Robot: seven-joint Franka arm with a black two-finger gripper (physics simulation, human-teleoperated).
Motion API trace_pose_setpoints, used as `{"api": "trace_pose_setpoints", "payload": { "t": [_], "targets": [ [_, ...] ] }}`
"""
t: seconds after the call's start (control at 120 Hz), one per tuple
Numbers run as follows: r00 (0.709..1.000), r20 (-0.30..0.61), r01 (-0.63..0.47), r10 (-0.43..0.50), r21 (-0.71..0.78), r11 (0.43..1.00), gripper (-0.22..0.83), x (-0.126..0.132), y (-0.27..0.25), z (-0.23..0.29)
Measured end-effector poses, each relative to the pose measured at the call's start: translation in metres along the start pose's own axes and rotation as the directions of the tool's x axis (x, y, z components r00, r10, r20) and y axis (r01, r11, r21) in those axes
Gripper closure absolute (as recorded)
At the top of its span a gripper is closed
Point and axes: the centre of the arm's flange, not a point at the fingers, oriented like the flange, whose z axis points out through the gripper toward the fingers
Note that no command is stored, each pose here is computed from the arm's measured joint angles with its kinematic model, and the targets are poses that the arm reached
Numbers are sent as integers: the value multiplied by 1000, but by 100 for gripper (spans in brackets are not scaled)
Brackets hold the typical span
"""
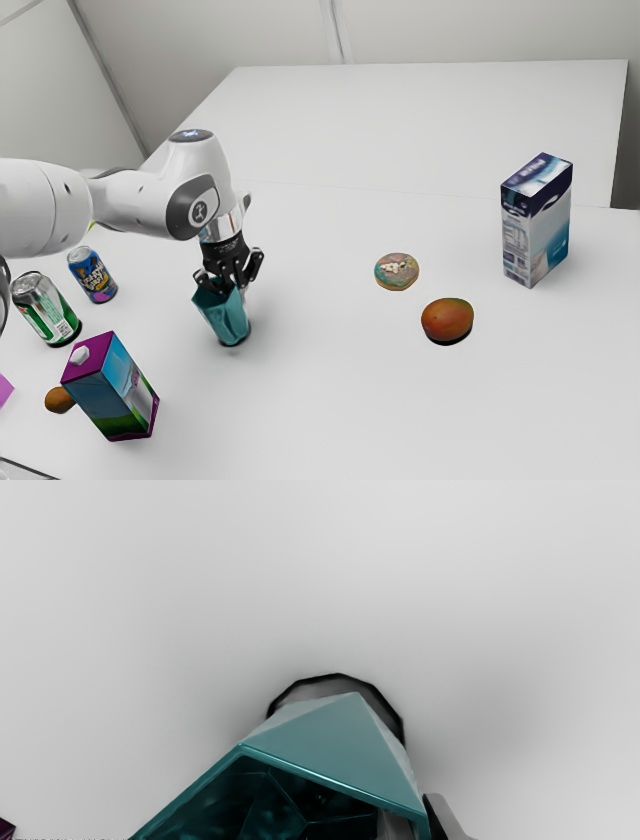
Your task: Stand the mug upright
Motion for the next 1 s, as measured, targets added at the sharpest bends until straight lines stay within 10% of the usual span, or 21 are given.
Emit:
{"api": "trace_pose_setpoints", "payload": {
  "t": [0.35, 1.0],
  "targets": [
    [999, -4, 38, -38, -26, 999, 15, 2, 3, -4],
    [990, -106, -101, 94, -67, 993, 1, 22, 16, -112]
  ]
}}
